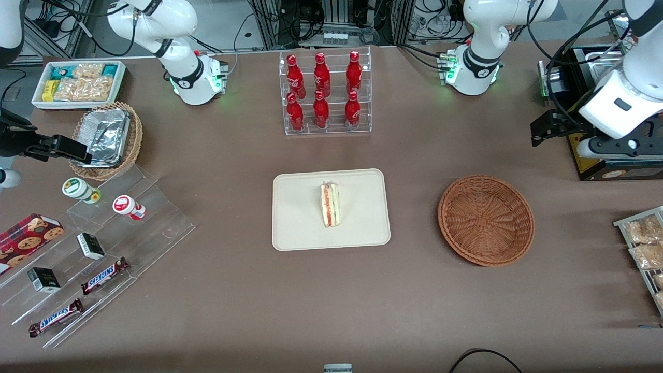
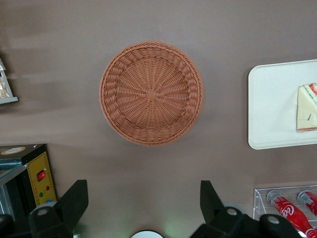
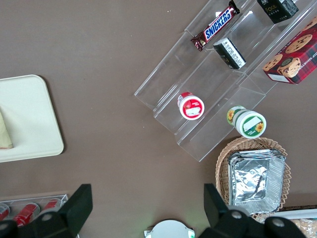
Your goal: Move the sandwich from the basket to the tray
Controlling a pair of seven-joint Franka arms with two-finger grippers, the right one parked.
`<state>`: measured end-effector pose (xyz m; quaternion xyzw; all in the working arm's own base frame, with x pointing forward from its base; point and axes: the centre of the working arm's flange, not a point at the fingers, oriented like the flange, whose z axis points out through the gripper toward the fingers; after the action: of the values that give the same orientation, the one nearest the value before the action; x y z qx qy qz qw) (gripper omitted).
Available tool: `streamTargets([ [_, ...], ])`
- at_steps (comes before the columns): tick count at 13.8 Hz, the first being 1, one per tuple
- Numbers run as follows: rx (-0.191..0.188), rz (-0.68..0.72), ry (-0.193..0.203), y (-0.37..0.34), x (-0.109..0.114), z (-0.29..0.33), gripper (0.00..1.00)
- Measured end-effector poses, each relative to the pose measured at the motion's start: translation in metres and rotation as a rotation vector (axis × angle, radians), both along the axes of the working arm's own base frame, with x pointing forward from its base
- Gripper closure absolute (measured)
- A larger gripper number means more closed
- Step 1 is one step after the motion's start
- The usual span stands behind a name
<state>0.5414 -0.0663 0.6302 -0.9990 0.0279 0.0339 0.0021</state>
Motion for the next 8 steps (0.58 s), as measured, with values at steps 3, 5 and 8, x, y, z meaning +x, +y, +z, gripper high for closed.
streamTargets([
  [3, -0.017, -0.002, -0.013, 0.002, 0.007, 0.002, 0.00],
  [5, -0.024, -0.005, -0.027, 0.000, 0.015, 0.005, 0.00],
  [8, -0.019, -0.001, -0.043, 0.006, 0.020, 0.008, 0.00],
])
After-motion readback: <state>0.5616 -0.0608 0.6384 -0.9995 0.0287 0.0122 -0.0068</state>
